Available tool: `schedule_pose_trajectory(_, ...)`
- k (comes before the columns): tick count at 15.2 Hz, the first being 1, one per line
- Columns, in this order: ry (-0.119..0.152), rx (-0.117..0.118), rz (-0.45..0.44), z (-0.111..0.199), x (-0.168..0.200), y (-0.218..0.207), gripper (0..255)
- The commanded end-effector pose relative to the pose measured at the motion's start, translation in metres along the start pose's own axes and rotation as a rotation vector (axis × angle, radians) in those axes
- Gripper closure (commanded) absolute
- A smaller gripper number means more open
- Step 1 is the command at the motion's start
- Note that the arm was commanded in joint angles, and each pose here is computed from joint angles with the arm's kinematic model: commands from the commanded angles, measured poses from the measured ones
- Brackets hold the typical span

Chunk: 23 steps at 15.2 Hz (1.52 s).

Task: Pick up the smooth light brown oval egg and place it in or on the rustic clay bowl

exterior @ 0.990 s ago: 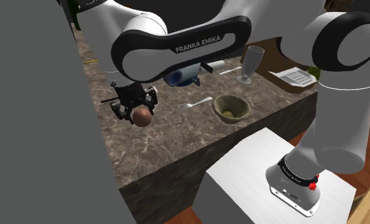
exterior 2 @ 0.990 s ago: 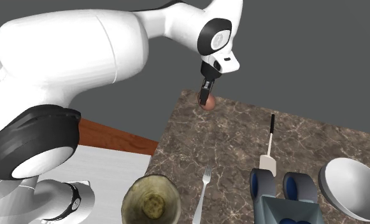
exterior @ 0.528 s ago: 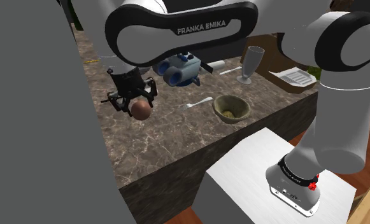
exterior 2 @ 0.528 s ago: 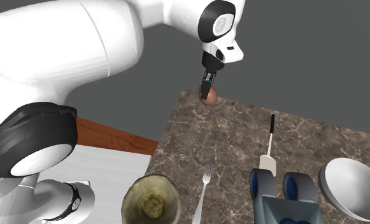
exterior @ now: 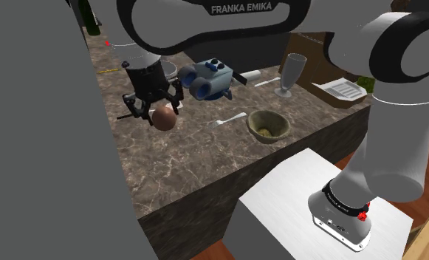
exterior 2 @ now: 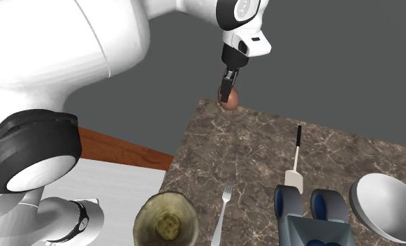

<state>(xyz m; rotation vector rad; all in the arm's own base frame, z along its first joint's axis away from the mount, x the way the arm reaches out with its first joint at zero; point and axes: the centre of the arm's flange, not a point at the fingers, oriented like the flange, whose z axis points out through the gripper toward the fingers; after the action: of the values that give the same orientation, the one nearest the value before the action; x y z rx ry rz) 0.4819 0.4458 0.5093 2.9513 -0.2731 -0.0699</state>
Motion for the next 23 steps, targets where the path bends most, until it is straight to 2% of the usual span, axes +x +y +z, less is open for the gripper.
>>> schedule_pose_trajectory(1,0.000,0.000,0.000,0.002,-0.003,0.021,255)
schedule_pose_trajectory(23,0.000,0.000,0.000,0.043,-0.046,0.305,255)
